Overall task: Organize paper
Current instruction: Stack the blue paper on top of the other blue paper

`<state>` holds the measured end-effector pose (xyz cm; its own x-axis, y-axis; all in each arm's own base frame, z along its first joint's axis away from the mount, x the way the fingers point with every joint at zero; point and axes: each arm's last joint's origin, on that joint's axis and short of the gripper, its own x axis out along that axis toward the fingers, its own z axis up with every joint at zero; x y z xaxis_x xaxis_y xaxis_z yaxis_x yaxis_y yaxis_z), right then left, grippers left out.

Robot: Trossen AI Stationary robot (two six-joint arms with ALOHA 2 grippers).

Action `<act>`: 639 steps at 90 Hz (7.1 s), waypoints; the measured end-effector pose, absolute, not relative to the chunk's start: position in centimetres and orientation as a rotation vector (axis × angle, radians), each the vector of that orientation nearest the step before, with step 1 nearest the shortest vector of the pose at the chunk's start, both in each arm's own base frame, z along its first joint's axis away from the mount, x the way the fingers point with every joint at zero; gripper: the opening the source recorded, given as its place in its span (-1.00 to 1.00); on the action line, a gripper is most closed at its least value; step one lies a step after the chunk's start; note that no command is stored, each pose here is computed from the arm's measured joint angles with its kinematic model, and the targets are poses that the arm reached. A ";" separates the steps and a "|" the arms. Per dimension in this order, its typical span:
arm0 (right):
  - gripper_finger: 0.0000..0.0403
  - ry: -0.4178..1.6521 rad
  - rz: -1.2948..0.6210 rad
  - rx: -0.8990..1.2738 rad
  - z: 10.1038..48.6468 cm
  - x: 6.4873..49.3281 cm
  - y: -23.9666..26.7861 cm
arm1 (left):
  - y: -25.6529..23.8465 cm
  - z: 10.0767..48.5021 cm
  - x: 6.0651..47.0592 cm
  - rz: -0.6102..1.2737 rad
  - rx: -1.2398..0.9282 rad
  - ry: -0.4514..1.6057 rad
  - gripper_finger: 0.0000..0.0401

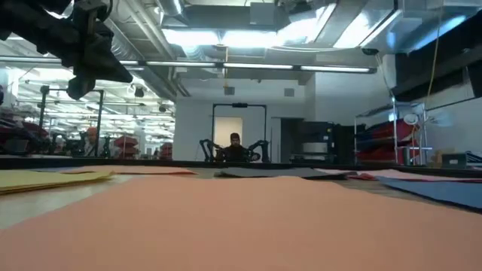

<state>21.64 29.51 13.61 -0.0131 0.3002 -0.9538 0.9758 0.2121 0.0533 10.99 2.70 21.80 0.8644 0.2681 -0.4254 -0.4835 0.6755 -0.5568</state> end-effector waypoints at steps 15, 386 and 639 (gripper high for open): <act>-1.00 1.509 -0.890 1.248 13.6 21.5 29.4 | 2.7 21.6 10.9 0.439 -0.714 0.346 -1.00; -1.00 1.242 -1.215 1.063 13.6 28.4 7.0 | 2.6 21.0 10.6 0.454 -0.670 0.421 -1.00; -1.00 1.207 -0.987 1.458 14.2 27.5 23.3 | 2.6 20.8 10.4 0.463 -0.667 0.452 -1.00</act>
<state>27.46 23.26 14.18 0.1814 0.2014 -0.9626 0.9834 -0.0438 0.1762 10.43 2.59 20.76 0.8054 0.2592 -0.5330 -0.5393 0.6936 -0.4776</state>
